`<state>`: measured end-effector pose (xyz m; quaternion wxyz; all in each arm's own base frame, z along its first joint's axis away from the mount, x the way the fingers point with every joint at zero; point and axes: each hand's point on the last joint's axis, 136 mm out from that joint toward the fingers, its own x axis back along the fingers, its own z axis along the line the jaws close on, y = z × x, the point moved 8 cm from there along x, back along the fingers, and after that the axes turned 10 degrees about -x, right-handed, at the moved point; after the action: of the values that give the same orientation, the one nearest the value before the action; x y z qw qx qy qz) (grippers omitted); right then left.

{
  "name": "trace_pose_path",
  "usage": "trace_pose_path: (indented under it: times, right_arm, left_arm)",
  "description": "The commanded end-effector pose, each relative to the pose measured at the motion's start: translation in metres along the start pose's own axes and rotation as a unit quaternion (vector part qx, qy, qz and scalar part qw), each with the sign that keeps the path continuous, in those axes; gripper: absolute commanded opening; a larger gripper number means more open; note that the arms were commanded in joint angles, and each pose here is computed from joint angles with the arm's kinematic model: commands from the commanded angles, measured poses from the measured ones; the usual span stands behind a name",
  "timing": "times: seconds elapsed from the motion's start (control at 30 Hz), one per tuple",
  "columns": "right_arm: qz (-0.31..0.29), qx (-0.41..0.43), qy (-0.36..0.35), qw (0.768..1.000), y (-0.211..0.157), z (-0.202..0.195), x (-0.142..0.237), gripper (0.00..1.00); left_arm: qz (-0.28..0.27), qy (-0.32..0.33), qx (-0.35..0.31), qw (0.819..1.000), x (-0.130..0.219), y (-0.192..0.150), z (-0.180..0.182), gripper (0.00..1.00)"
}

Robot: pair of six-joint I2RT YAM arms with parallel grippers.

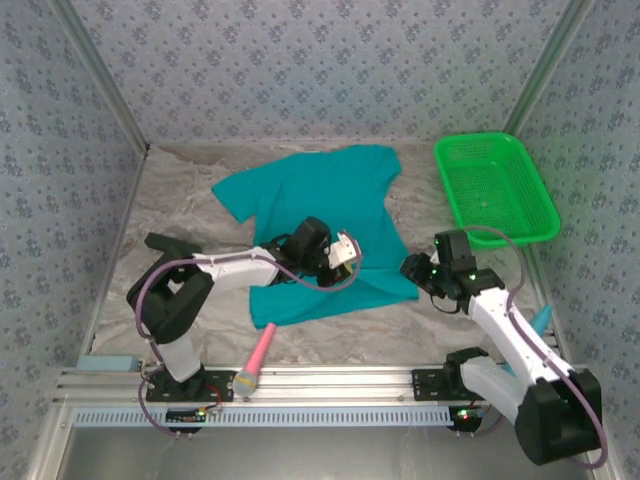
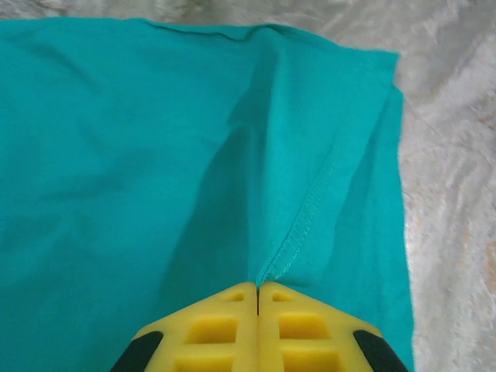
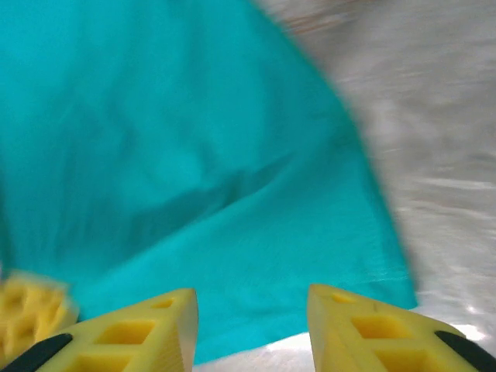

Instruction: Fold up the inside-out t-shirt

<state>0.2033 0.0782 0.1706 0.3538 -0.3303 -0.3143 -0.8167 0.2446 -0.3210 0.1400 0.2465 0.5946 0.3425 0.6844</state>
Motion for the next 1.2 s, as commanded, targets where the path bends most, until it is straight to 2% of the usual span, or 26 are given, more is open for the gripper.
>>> trace_pose_path:
  times: [0.0,0.1,0.27,0.4,0.43,0.6,0.73,0.87,1.03,1.1,1.17]
  right_arm:
    - [0.038,0.161,0.065,0.984,-0.025,0.032,-0.006,0.47]
    - [0.073,0.211,0.082,0.971,-0.047,0.055,-0.026,0.49]
    - [0.061,0.169,0.065,0.982,-0.044,0.068,-0.059,0.54]
    - [0.017,0.189,-0.001,0.982,-0.029,0.060,-0.082,0.54]
    - [0.019,0.194,-0.009,0.981,-0.027,0.059,-0.088,0.53]
    - [0.029,0.194,-0.045,0.980,-0.022,0.059,-0.110,0.52]
    - [0.020,0.167,-0.071,0.983,-0.014,0.053,-0.116,0.51]
    - [0.035,0.132,-0.077,0.988,-0.006,0.042,-0.122,0.50]
    - [0.045,0.115,-0.080,0.989,-0.003,0.035,-0.124,0.49]
    - [0.043,0.112,-0.082,0.989,-0.001,0.034,-0.122,0.49]
    - [0.041,0.110,-0.081,0.990,0.000,0.035,-0.120,0.49]
  left_arm:
    - [-0.018,-0.035,0.042,0.998,-0.002,0.003,0.014,0.00]
    - [-0.039,-0.042,0.074,0.996,-0.002,0.001,0.030,0.00]
    - [-0.045,-0.042,0.091,0.994,-0.004,-0.002,0.043,0.00]
    - [-0.044,-0.008,0.123,0.991,-0.003,-0.014,0.057,0.28]
    - [-0.045,0.003,0.128,0.991,-0.001,-0.017,0.060,0.32]
    - [-0.039,0.018,0.100,0.994,0.017,-0.022,0.043,0.43]
    - [-0.002,0.021,0.058,0.998,0.018,-0.035,0.017,0.48]
    - [0.063,0.025,0.022,0.997,0.008,-0.048,-0.003,0.49]
    - [0.129,0.101,0.024,0.986,-0.001,-0.060,0.006,0.49]
    - [0.140,0.101,0.023,0.985,-0.005,-0.062,0.008,0.43]
    - [0.138,0.089,0.019,0.986,-0.007,-0.063,0.006,0.27]
